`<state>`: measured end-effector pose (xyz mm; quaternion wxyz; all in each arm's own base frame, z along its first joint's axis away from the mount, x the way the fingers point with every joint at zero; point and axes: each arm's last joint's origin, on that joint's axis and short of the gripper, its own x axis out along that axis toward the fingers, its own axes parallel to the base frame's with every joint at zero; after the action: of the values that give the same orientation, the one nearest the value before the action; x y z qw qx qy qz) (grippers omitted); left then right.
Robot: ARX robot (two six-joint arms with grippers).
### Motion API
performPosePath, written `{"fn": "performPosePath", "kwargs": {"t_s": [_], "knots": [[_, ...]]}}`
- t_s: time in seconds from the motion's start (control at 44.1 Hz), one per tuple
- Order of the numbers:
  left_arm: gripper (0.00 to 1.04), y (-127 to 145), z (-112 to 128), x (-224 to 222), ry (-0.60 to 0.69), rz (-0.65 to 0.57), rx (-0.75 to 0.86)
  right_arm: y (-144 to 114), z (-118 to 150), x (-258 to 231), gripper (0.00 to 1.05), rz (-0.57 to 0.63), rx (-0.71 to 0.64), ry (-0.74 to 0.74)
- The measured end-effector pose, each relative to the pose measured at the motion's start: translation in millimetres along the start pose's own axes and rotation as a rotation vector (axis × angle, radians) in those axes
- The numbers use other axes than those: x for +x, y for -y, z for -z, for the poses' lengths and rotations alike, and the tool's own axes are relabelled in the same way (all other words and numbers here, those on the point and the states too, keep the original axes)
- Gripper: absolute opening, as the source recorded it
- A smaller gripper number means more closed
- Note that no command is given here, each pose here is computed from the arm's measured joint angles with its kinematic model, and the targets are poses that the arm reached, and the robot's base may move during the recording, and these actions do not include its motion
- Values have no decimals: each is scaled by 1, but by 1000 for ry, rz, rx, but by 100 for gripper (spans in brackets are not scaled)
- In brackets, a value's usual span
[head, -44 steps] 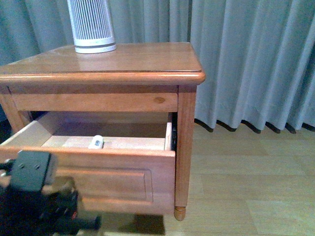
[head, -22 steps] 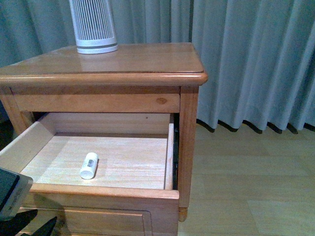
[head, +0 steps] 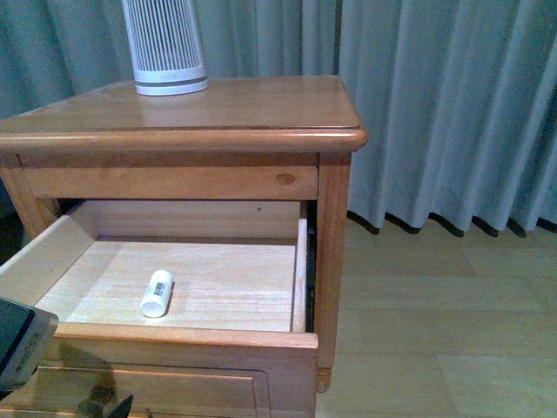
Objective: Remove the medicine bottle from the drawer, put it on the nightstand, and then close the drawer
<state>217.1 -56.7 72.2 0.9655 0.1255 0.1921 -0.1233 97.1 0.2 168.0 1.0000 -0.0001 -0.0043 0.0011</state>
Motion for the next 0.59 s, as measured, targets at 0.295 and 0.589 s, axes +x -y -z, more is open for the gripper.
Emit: {"fn": "performPosePath", "kwargs": {"t_s": [0.295, 0.589], "knots": [[98, 0, 0, 0, 0, 0, 0, 0, 0, 0, 98, 0, 0, 0], [98, -1, -2, 0, 102, -48, -75, 0, 0, 0, 98, 0, 0, 0]]}}
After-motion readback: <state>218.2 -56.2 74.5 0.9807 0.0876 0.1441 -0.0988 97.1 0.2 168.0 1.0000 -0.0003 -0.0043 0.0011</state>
